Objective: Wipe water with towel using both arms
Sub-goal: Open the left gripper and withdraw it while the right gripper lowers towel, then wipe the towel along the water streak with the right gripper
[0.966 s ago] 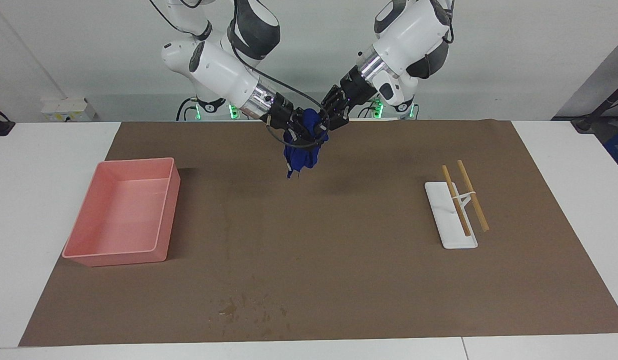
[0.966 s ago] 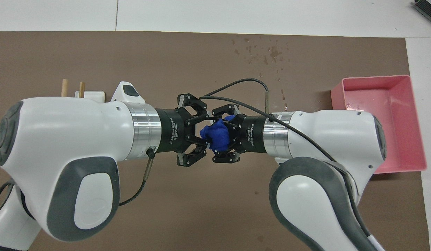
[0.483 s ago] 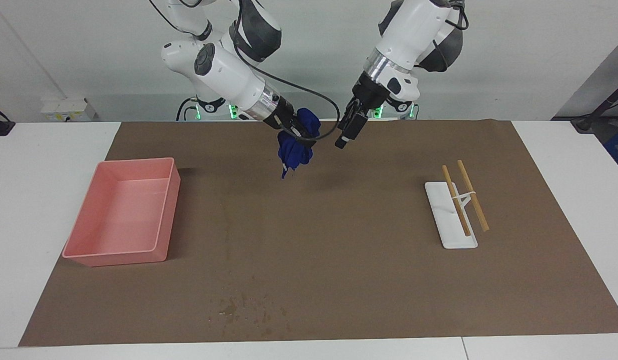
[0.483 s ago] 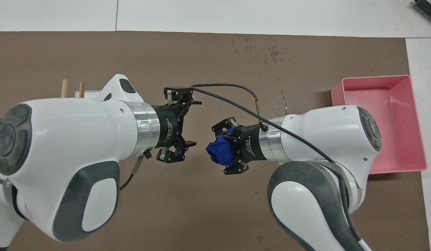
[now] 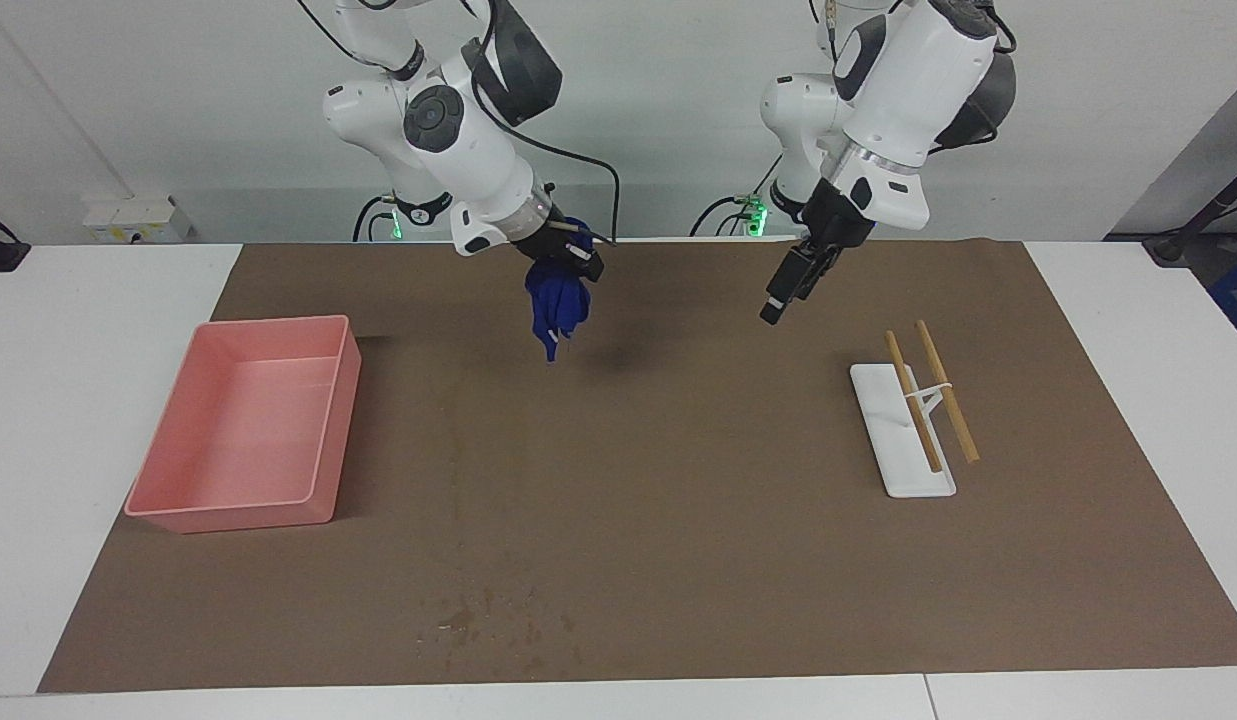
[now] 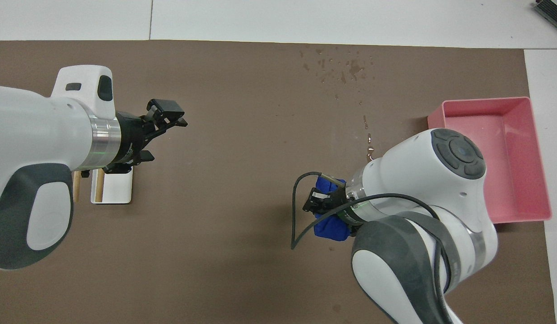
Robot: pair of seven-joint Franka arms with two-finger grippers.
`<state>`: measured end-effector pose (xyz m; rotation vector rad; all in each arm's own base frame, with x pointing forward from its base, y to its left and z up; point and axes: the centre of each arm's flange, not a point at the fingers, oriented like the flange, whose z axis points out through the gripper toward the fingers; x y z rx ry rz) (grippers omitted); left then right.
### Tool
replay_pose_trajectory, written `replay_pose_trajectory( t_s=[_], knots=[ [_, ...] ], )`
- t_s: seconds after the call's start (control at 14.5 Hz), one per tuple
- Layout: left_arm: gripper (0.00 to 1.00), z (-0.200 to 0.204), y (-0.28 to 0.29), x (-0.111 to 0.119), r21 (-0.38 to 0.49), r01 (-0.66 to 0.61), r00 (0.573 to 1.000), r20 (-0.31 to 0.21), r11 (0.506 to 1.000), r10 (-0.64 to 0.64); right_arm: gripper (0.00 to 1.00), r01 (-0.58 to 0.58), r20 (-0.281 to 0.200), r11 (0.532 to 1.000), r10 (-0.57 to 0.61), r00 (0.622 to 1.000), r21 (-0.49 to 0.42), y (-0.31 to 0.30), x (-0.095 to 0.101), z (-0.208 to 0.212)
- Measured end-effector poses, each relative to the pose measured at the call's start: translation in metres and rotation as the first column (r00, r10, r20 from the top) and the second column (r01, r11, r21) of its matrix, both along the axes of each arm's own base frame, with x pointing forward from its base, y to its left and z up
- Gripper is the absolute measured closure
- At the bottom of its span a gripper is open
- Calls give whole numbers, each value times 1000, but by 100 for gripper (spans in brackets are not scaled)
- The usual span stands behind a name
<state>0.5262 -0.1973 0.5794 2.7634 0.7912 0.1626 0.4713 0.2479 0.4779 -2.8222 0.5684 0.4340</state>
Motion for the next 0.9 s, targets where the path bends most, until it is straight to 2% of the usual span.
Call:
replay_pose_trajectory(
  t_s=[0.14, 0.28, 0.41, 0.55, 0.69, 0.9],
  knots=[
    [0, -3, 12, -2, 151, 198, 980, -7, 969, -199, 97, -139, 20, 989, 139, 990, -42, -24, 4, -3],
    [0, 4, 25, -5, 253, 365, 930, -63, 896, -362, 97, -233, 17, 970, 235, 972, -67, -64, 11, -10],
    [0, 21, 46, -7, 277, 515, 857, -140, 811, -496, 97, -322, 11, 945, 323, 946, -58, -115, 15, -24],
    [0, 39, 73, -5, 263, 599, 801, -193, 756, -567, 97, -299, -16, 953, 299, 954, -47, -147, 8, -39],
    [0, 51, 95, 0, 240, 614, 789, -215, 752, -575, 97, -271, -56, 961, 269, 962, -47, -159, -7, -59],
    [0, 50, 126, 10, 201, 579, 813, -210, 790, -543, 97, -233, -96, 972, 228, 969, -41, -162, -26, -96]
  ],
)
